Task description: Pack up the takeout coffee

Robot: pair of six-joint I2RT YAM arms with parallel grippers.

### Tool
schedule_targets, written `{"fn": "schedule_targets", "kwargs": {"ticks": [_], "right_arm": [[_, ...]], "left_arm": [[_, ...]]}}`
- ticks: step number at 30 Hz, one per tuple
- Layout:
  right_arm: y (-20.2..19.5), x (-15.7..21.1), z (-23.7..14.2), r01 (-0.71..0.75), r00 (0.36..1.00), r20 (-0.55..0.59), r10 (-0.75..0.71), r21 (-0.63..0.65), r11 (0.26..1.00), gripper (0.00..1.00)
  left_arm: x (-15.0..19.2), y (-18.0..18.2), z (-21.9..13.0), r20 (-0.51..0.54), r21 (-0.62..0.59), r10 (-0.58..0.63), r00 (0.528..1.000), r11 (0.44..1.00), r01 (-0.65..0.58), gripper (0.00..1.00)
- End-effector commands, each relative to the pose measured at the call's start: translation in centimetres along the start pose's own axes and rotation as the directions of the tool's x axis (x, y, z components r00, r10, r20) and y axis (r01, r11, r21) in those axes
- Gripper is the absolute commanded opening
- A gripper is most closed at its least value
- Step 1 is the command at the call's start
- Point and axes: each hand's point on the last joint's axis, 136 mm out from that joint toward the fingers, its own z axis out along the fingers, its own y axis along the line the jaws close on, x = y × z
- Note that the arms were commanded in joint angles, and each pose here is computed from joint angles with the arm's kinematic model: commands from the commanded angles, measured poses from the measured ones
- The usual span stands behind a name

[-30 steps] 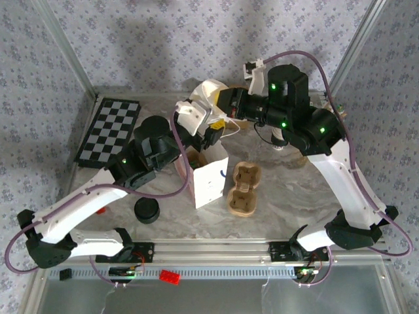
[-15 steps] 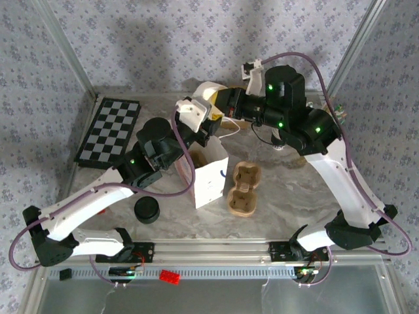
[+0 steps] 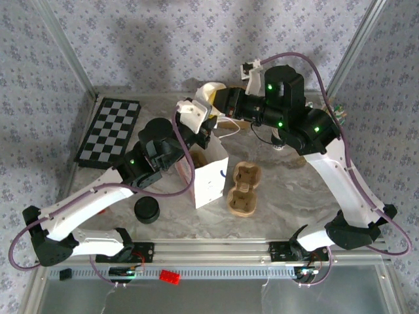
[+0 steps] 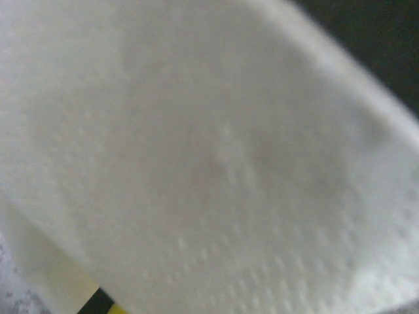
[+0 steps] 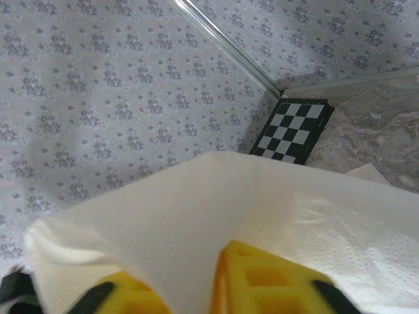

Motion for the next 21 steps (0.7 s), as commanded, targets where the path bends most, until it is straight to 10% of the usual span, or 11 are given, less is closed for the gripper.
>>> {"fn": "schedule_targets", "kwargs": {"ticks": [1,21], "right_arm": [[1.8,-1.1,-2.5,0.056,0.998,0.022,-0.055,-0.048,0.997,0.26],[-6.5,-0.7,-5.4,-0.047,0.999,0.007,0.046,0.066,0.997,0.58]], "left_arm": [[-1.1,2.2,-1.6,-0.046,-0.078,-0.096,0.994,0.993,0.093,0.07],[2.4,5.0,-6.2,-0.258,-0.376,-0.563,0.785,0.807,0.455,0.0]]}}
